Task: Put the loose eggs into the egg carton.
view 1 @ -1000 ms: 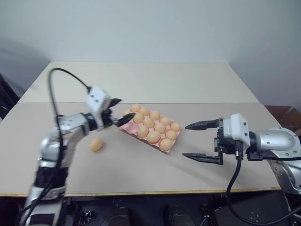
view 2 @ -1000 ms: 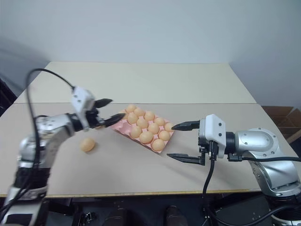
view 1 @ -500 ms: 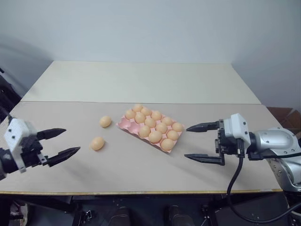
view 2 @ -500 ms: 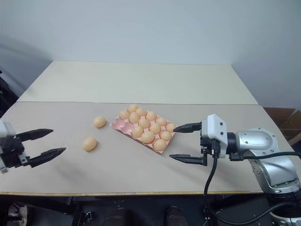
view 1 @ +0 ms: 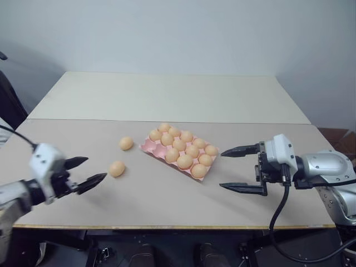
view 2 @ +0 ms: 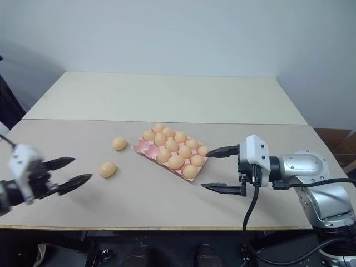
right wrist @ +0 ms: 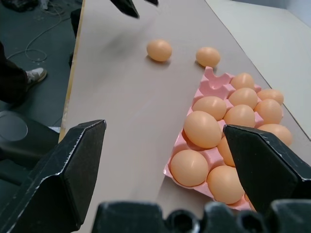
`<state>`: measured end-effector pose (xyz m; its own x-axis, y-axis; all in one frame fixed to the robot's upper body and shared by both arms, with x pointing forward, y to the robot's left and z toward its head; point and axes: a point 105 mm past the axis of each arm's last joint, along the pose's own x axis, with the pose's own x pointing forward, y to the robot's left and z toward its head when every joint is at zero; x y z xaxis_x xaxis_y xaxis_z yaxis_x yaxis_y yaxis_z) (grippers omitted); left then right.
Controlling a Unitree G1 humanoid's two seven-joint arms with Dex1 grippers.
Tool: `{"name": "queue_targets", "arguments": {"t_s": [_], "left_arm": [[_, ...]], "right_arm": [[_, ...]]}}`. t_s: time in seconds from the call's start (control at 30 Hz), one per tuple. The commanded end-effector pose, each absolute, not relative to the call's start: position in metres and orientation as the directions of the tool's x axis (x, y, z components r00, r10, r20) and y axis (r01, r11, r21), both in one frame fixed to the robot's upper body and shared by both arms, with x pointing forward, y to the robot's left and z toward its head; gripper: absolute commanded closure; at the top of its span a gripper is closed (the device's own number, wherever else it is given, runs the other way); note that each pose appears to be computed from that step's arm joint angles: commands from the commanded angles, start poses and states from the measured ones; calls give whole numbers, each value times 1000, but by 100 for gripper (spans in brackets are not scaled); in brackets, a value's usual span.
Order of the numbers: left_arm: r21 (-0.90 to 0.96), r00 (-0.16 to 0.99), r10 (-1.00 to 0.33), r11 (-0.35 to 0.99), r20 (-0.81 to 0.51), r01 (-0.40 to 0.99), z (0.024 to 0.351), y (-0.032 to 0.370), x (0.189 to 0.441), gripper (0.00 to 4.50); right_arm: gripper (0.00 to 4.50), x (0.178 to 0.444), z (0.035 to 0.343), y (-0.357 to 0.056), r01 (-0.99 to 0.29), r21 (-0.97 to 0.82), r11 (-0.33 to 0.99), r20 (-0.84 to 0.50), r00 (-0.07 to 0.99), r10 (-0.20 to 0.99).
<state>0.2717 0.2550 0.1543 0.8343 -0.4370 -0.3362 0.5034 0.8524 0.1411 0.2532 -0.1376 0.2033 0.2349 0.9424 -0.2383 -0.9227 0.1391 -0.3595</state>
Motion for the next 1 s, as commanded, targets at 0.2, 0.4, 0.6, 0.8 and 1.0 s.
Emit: {"name": "queue_targets", "arguments": {"t_s": [0.2,0.4,0.6,0.8,1.0], "left_arm": [[148,848,-313,901,-427,408,126,250,307,2],[132,835,-324,898,-445,419,114,244,315,125],[165,845,-360,877,-395,451,130,238,322,274],[193,818,-503,805,-279,561,171,206,333,277],[149,703,-676,689,-223,709,175,157,347,277]], "right_arm": [[0,249,219,-134,-892,-433,133,-205,241,949],[0,247,221,-134,-885,-443,144,-198,253,947],[0,247,221,-134,-882,-446,152,-197,262,945],[0,247,221,-133,-879,-450,156,-190,265,945],[0,246,222,-128,-869,-473,147,-191,264,945]]}}
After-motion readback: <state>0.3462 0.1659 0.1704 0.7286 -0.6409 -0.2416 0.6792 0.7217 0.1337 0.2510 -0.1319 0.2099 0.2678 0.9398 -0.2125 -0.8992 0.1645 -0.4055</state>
